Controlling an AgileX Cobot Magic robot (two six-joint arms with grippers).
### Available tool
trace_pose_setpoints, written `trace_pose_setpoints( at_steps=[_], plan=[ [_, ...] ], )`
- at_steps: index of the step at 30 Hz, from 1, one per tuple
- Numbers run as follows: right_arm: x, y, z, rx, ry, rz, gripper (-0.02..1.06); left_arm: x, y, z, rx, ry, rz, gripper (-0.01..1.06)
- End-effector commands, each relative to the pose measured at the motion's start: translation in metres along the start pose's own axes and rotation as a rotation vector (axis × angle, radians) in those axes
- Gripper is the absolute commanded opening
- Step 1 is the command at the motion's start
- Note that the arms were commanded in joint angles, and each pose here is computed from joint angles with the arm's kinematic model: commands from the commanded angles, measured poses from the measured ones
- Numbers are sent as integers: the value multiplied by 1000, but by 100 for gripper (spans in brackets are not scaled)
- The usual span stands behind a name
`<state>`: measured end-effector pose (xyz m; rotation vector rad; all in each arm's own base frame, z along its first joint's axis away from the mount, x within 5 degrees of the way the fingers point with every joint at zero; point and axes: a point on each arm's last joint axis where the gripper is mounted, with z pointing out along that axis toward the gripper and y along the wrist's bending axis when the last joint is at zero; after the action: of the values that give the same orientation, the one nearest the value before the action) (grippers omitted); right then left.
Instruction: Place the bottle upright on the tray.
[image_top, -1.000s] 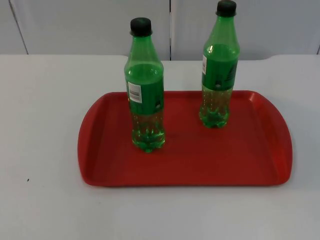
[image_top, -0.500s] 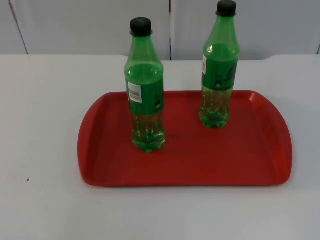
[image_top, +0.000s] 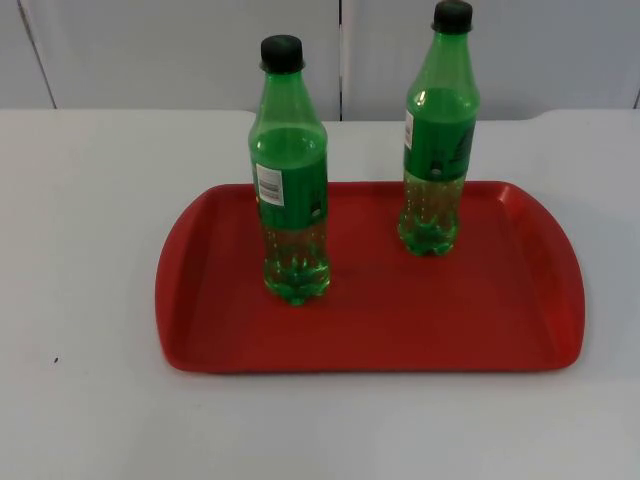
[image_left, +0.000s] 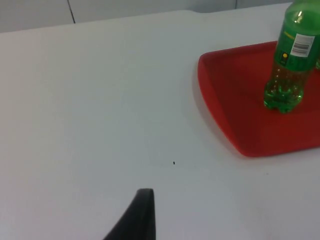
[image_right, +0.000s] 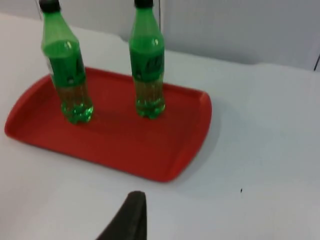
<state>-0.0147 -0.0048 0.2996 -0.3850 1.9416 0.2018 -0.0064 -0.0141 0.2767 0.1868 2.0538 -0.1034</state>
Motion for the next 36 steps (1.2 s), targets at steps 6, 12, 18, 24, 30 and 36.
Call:
trace_pose_setpoints(
  at_steps=[6,12,18,24,30,36],
  plan=[
    [10,-5,11,53,37,86,105,0,1,0,-10,-6,-7,105],
    [15,-6,15,68,74,102,105,0,1,0,-8,-7,-7,105],
    [15,-6,15,66,72,100,105,0,1,0,-8,-7,-7,105],
    [15,0,15,1,74,28,105,0,1,0,-8,-7,-7,105],
    [15,0,15,1,74,28,105,0,1,0,-8,-7,-7,105],
    [15,0,15,6,74,31,105,0,1,0,-7,-7,-8,105]
  ],
)
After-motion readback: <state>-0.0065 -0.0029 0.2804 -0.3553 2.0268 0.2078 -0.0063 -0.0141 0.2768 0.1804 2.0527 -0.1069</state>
